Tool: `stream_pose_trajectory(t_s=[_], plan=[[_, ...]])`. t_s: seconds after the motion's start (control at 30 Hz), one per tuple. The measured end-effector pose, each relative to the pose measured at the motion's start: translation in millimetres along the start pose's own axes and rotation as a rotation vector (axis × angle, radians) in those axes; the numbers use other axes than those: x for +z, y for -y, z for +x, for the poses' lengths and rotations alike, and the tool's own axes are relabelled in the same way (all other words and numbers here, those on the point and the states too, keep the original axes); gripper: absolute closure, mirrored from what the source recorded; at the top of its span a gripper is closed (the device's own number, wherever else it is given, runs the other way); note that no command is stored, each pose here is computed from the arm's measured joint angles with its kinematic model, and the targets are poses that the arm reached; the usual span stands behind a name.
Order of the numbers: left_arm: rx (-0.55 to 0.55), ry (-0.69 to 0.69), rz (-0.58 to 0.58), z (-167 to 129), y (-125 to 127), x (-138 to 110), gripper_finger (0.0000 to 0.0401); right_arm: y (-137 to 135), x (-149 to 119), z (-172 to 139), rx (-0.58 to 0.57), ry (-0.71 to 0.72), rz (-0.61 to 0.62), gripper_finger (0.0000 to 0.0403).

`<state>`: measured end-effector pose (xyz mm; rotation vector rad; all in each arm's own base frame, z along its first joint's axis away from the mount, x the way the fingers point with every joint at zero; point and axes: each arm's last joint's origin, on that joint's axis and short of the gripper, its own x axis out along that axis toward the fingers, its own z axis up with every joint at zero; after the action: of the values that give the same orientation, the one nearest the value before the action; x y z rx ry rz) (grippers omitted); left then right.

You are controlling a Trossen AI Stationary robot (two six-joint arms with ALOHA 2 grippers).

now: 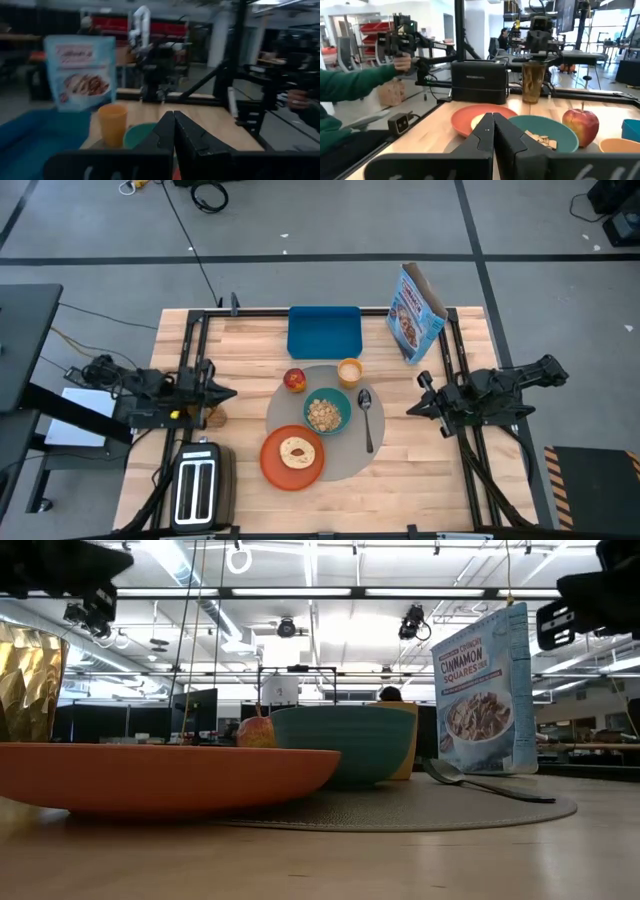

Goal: Arrange a breakfast setting
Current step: Return to Home Position

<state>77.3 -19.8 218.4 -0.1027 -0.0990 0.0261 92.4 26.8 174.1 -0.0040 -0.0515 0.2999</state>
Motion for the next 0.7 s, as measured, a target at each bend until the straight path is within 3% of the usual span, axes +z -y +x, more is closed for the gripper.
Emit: stream_pose_trajectory(t_s=[0.17, 0.3, 0.5, 0.7], plan=[[-0.048, 0.053, 0.046, 2.6, 0.2, 4.3, 0.0392, 3.1, -3.5, 1.0, -0.052, 0.008, 0.005, 0.0396], [-0.097, 0.072, 0.063, 6.6, -2.6, -6.9, 0.0392, 4.4, -0.1, 0.8, -0.065, 0.043, -0.012, 0.0396], [-0.032, 0.052, 0.052, 11.6, -14.9, -18.8, 0.0392, 9.6, 1.4, 0.1, -0.116, 0.059, 0.005, 0.0395], [-0.056, 0.034, 0.047, 12.2, -21.2, -19.6, 0.0392, 16.6, -4.8, -0.8, -0.158, -0.003, 0.029, 0.0396]])
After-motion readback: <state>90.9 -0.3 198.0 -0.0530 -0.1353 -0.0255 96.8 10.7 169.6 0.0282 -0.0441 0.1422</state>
